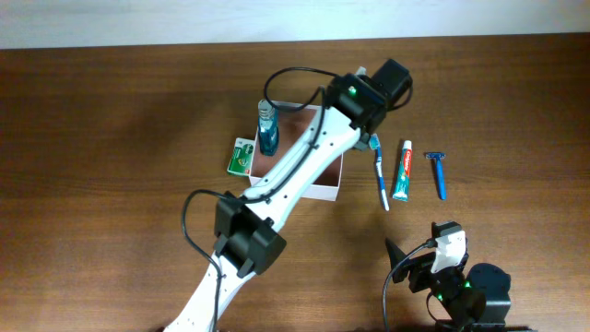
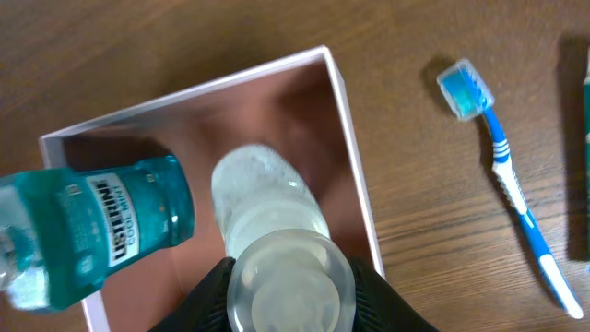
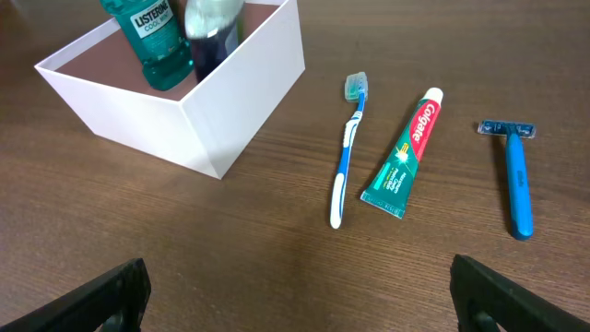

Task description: Pack container

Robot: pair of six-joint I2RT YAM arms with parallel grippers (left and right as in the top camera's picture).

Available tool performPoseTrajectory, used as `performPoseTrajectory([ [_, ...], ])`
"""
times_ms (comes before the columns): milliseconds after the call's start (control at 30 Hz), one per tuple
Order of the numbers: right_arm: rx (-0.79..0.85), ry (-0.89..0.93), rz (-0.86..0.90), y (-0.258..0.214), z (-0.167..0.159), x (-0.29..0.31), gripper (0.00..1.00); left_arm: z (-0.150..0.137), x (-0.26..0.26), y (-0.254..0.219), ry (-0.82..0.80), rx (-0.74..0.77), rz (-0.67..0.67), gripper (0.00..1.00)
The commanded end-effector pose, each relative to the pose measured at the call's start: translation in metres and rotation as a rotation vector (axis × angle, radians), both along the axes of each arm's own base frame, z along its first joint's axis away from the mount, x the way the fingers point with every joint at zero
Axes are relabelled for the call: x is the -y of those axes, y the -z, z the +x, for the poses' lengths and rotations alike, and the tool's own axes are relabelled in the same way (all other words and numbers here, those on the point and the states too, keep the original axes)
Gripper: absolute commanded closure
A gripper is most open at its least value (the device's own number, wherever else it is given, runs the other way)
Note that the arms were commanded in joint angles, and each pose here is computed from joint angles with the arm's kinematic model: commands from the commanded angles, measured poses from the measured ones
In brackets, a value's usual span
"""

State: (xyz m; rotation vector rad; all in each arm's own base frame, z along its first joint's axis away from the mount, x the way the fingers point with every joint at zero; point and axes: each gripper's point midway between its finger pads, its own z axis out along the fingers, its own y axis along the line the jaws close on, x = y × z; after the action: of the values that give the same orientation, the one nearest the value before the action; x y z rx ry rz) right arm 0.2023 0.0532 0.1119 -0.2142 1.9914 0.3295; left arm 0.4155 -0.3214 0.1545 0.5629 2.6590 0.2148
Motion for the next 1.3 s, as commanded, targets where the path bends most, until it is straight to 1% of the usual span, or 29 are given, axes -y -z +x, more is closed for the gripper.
performPoseTrajectory([
  [0, -0.002, -0.002, 0.012, 0.001, -0.001, -0.001, 0.01, 0.002, -0.008, -0.049, -0.05, 0.066, -0.112, 0.77],
  [200, -0.002, -0.002, 0.012, 0.001, -0.001, -0.001, 0.01, 0.005, -0.008, -0.046, -0.06, 0.018, -0.177, 0.77],
  [300, -0.002, -0.002, 0.012, 0.001, -0.001, -0.001, 0.01, 0.003, -0.006, -0.045, -0.071, -0.012, -0.22, 0.81],
  [467, -0.002, -0.002, 0.012, 0.001, -0.001, -0.001, 0.01, 0.008, 0.0, -0.052, -0.074, 0.011, -0.264, 0.82],
  [567, -0.002, -0.002, 0.012, 0.001, -0.001, -0.001, 0.02, 0.01, 0.003, -0.055, -0.069, 0.009, -0.294, 0.8],
  [767, -0.002, -0.002, 0.012, 0.001, -0.001, -0.001, 0.01, 0.018, -0.007, -0.054, -0.101, -0.002, -0.316, 0.79],
  [800, -0.002, -0.002, 0.012, 0.001, -0.001, -0.001, 0.01, 0.019, -0.009, -0.055, -0.105, 0.0, -0.316, 0.75],
  [833, -0.002, -0.002, 0.012, 0.001, -0.001, -0.001, 0.01, 0.021, -0.01, -0.055, -0.11, 0.002, -0.318, 0.69],
  [867, -0.002, -0.002, 0.012, 0.001, -0.001, -0.001, 0.01, 0.022, -0.012, -0.055, -0.112, 0.003, -0.318, 0.59],
  [933, -0.002, -0.002, 0.012, 0.001, -0.001, -0.001, 0.01, 0.025, -0.016, -0.055, -0.122, 0.005, -0.319, 0.51],
  [967, -0.002, -0.002, 0.012, 0.001, -0.001, -0.001, 0.01, 0.026, -0.017, -0.055, -0.125, 0.005, -0.318, 0.42],
  [1000, -0.002, -0.002, 0.012, 0.001, -0.001, -0.001, 0.01, 0.027, -0.019, -0.055, -0.128, 0.004, -0.318, 0.37],
  [1033, -0.002, -0.002, 0.012, 0.001, -0.001, -0.001, 0.01, 0.027, -0.021, -0.054, -0.132, 0.0, -0.316, 0.34],
  [1100, -0.002, -0.002, 0.012, 0.001, -0.001, -0.001, 0.01, 0.026, -0.023, -0.053, -0.135, -0.011, -0.313, 0.32],
  [1267, -0.002, -0.002, 0.012, 0.001, -0.001, -0.001, 0.01, 0.024, -0.025, -0.053, -0.136, -0.015, -0.308, 0.32],
])
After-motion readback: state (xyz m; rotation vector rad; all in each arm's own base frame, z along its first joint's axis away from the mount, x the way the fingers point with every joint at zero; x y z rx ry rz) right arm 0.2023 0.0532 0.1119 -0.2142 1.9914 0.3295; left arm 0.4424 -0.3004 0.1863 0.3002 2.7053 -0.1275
